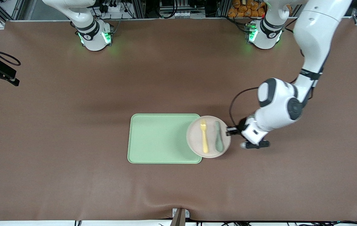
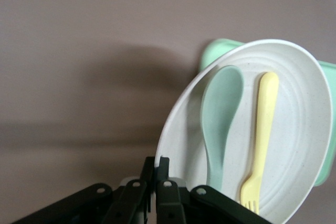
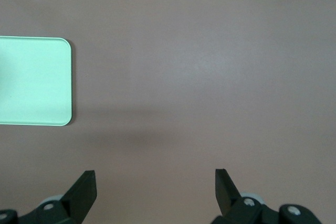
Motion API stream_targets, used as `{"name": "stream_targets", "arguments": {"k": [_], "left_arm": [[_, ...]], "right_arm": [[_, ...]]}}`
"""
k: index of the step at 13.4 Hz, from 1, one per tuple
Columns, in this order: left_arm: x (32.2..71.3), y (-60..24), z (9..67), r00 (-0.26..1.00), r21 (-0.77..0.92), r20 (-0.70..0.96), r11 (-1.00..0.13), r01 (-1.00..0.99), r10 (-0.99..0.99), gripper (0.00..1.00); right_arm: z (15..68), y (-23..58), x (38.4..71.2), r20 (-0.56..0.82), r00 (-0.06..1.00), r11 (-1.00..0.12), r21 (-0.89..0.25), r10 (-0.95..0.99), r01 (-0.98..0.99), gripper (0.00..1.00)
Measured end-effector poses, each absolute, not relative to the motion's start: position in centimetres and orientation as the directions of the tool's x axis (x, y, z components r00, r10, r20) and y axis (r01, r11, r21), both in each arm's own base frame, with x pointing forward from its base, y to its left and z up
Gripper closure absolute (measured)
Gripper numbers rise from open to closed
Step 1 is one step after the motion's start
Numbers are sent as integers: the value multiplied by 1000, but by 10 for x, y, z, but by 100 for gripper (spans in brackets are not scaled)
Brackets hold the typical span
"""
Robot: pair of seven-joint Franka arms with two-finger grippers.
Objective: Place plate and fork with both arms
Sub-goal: 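Grasp the plate rim and slide the plate onto the green placemat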
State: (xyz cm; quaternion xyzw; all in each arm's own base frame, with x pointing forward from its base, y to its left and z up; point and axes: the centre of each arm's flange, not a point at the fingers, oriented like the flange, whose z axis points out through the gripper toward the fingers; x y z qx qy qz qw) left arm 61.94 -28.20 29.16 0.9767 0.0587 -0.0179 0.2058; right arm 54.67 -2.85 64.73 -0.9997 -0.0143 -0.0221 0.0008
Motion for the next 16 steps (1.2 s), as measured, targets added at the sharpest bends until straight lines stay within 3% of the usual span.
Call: {"name": "stream_targets", "arguments": {"k": [11, 16], "left_arm": [[610, -366, 208, 983, 415, -74, -891, 185, 170, 96], [604, -382, 192, 985, 417, -59, -893, 172, 162, 95]], "right_arm": [[641, -25, 551, 36, 999, -999, -2, 35, 35, 0], [611, -22, 567, -11, 999, -999, -25, 37, 37, 0]]}}
